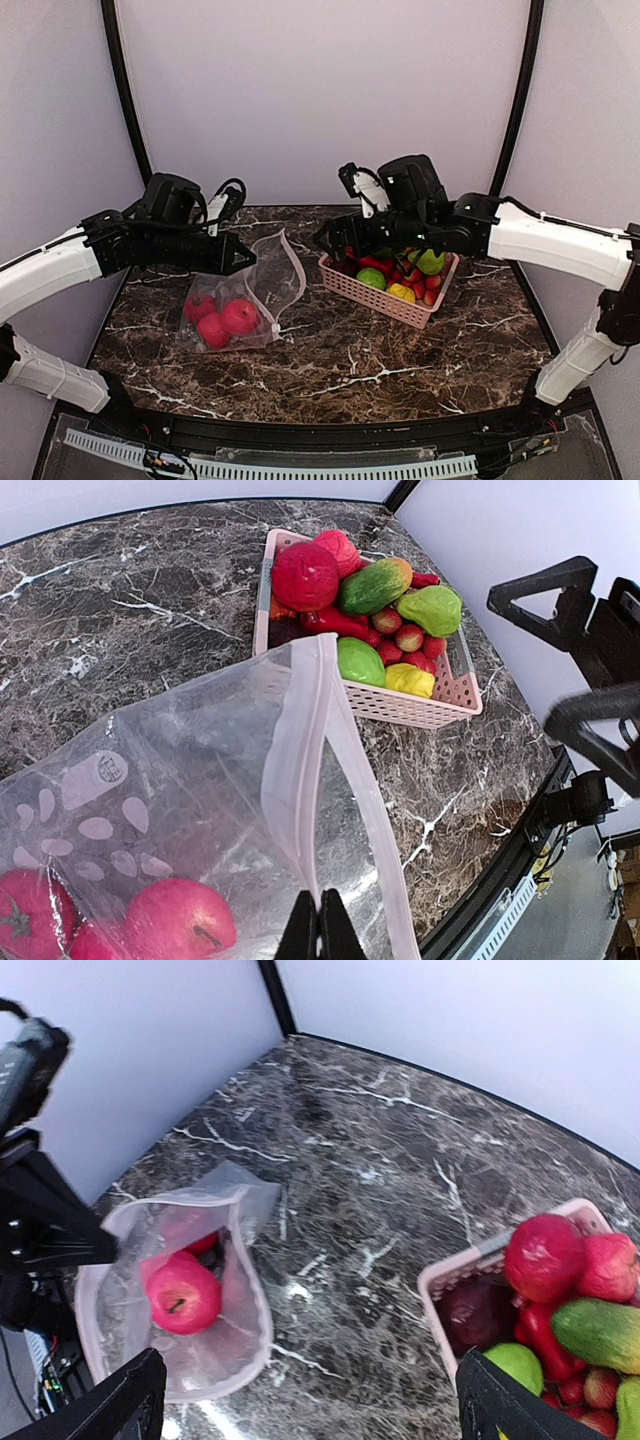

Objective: Place the food in the zip-top bag and seal the zipper
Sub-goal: Pick up the fake fruit from the bin.

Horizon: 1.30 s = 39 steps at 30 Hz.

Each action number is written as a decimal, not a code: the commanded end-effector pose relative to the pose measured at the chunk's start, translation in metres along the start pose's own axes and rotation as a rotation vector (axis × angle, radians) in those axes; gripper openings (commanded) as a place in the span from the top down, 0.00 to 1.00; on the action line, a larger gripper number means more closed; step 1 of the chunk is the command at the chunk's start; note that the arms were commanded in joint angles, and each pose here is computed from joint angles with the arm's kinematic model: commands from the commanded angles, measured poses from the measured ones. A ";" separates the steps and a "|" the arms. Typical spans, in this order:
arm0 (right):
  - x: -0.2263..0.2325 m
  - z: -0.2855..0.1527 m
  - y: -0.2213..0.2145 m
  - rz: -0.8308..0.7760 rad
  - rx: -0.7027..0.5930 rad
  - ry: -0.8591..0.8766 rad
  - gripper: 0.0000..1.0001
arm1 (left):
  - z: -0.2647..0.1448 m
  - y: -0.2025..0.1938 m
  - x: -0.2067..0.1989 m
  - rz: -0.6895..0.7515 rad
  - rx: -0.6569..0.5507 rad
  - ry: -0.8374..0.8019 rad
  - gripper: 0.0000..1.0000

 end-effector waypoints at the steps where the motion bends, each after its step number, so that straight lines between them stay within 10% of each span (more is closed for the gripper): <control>1: -0.050 0.001 0.005 0.086 0.034 -0.179 0.01 | -0.002 -0.006 0.002 -0.008 -0.002 0.013 0.99; 39: -0.185 0.137 0.007 0.090 0.147 -0.584 0.11 | -0.004 -0.012 0.001 -0.043 0.004 -0.001 0.99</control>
Point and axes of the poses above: each gripper's point midway between its finger pads, its own z axis out along the fingers, its own x axis along the line the jaws close on, y = z × x, the point moved 3 cm from there along -z, back along the fingers, and after that the axes turned 13 degrees about z, right-handed, at the moved point
